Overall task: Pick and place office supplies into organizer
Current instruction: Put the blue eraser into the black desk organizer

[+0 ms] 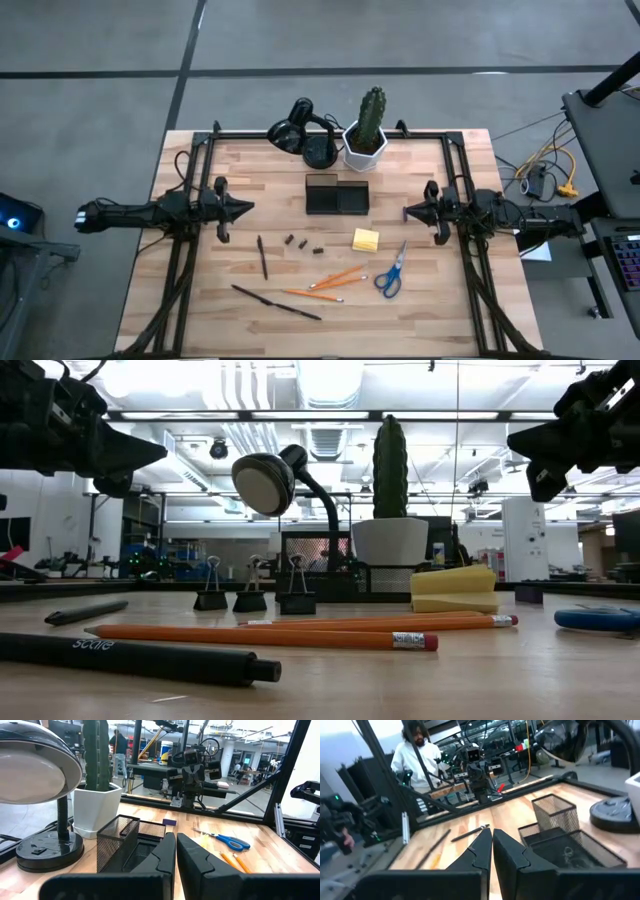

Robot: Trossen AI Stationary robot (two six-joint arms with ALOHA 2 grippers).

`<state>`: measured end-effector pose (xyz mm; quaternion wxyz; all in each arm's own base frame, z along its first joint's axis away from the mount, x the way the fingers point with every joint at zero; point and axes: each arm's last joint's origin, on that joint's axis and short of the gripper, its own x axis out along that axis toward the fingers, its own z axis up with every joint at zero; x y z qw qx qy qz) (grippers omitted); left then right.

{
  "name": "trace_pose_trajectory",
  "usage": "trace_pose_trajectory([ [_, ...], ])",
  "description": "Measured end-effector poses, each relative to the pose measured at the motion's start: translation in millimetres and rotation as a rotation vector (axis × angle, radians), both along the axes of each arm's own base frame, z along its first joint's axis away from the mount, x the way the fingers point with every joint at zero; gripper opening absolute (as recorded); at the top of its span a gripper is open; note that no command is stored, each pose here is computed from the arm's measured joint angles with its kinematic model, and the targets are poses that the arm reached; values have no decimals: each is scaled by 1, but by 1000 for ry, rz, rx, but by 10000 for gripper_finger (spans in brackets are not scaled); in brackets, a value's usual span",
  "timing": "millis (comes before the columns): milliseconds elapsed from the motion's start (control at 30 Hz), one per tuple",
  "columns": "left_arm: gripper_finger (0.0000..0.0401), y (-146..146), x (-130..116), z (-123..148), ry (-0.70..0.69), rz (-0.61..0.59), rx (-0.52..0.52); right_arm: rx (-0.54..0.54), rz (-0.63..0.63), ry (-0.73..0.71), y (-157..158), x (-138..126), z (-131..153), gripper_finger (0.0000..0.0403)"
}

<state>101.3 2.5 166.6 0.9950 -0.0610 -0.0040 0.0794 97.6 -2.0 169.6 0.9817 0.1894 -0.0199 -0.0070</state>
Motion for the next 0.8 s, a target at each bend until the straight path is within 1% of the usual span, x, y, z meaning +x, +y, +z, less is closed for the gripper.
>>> trace_pose_trajectory([
  [67,0,0,0,0,-3,0,0,12,0,0,0,0,0,8],
  [167,0,0,0,1,-10,-1,0,1,-2,1,0,0,0,9],
  [300,0,0,0,2,-24,-3,-1,-52,-7,2,0,0,0,8],
  [367,0,0,0,3,-35,0,-2,-57,-41,4,-1,0,0,9],
  [400,0,0,0,4,-46,7,-3,-39,-72,2,-2,0,0,9],
  [467,0,0,0,7,-70,14,-7,29,-141,-14,-4,0,1,9],
  [500,0,0,0,9,-97,13,-26,74,-176,-30,-5,-1,2,8],
  [600,0,1,-1,16,-185,7,-129,244,-268,-96,-8,-2,6,8],
  [667,0,1,-2,19,-234,14,-173,357,-329,-137,-10,-3,7,9],
  [733,0,2,-2,20,-257,39,-228,434,-388,-152,-12,-3,5,9],
  [800,0,3,-3,20,-277,80,-318,495,-409,-159,-12,-3,4,9],
])
